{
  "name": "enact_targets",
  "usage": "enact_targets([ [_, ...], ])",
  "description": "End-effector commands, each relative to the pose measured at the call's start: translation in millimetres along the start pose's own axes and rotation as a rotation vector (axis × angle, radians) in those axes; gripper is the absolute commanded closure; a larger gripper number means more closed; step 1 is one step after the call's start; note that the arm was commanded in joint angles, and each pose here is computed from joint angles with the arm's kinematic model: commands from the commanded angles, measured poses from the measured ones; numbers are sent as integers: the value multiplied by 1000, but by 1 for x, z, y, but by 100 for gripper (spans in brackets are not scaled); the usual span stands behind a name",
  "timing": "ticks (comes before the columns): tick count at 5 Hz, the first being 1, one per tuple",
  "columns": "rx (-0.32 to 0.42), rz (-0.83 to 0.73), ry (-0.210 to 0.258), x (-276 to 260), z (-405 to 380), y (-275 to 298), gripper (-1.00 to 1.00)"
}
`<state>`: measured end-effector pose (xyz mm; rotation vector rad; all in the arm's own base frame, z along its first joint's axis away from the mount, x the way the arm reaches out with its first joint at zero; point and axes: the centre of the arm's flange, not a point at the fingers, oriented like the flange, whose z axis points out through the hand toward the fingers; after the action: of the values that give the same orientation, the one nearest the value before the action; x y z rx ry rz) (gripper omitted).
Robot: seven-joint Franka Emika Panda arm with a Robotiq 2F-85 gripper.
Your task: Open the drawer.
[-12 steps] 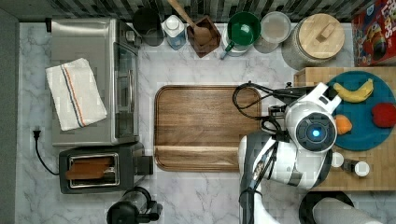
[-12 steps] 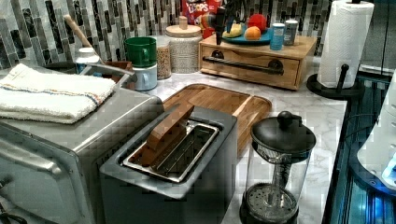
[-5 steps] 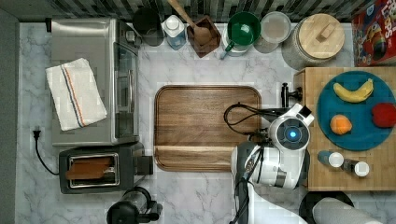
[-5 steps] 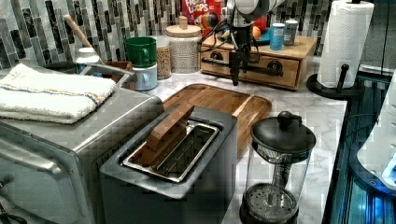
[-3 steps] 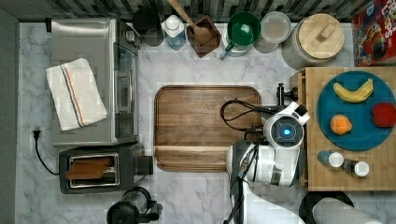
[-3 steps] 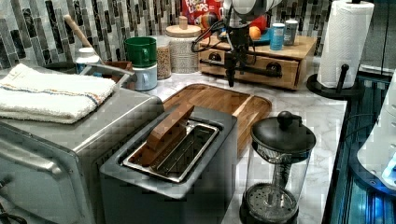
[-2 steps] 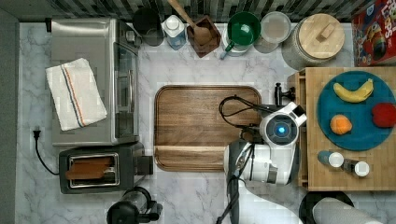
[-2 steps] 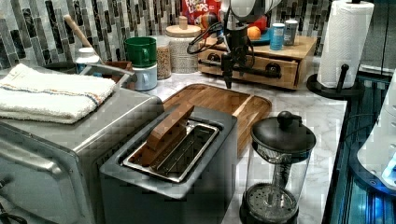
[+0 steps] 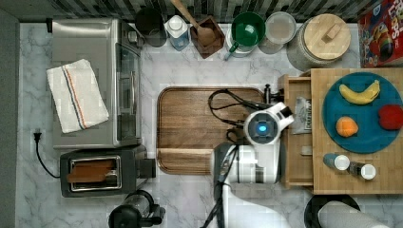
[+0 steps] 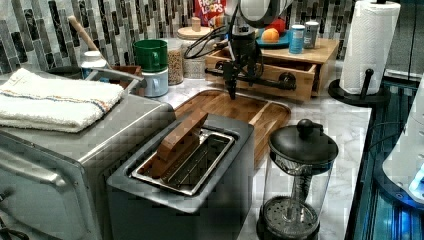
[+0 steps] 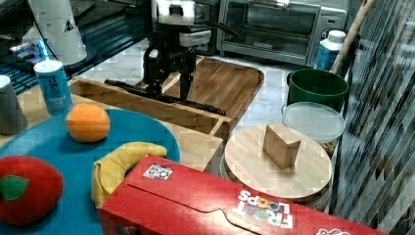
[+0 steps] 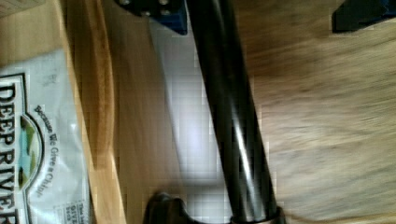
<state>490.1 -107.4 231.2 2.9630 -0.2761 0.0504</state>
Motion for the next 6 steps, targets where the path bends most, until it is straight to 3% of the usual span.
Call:
enact_targets([
  [1,34,-281,105,-53,-45,-159,-100],
  [4,55,-308,147,-76,-60,-198,-100],
  [6,55,-309,146,-76,-60,-198,-100],
])
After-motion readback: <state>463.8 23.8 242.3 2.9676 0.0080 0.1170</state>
